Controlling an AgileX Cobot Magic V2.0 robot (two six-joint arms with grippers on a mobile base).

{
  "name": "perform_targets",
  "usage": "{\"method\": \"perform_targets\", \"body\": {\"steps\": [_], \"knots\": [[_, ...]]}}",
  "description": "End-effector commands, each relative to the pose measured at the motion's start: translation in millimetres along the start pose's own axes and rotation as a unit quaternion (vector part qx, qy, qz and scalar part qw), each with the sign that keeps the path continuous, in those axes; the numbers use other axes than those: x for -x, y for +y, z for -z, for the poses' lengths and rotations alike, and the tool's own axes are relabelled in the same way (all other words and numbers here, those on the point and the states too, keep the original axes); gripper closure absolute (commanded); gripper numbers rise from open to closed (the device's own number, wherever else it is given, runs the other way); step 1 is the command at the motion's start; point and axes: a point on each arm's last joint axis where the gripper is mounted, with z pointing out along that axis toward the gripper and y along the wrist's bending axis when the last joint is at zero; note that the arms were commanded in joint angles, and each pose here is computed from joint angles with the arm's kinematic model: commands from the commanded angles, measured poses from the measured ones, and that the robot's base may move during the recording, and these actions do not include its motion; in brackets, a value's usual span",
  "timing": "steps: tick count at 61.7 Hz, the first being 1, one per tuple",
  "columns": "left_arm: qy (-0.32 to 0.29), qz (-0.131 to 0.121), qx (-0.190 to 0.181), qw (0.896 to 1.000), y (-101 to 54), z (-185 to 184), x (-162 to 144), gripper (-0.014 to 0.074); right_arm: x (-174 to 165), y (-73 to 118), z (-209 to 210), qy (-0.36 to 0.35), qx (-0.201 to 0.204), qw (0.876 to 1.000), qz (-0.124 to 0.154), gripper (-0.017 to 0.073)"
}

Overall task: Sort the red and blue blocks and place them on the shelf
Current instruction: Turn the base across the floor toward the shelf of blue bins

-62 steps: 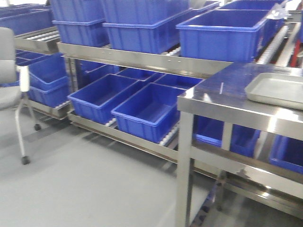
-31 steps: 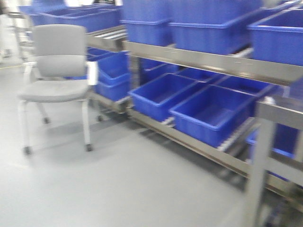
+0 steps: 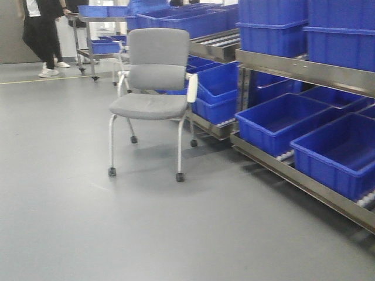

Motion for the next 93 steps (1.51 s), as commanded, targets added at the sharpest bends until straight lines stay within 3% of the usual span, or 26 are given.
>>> {"method": "perform_targets", "body": {"steps": [1,93], "knots": [[-0.046,-0.001,-0.014,0.999,-3.4,4.6,14.2,0.0469,17.1,2.8,3.3,-0.058,0.009,0.998,0.008,0.051],[-0.046,-0.001,-0.014,0.999,-3.4,4.6,14.2,0.0469,17.1,2.8,3.3,-0.058,0.009,0.998,0.008,0.051]]}}
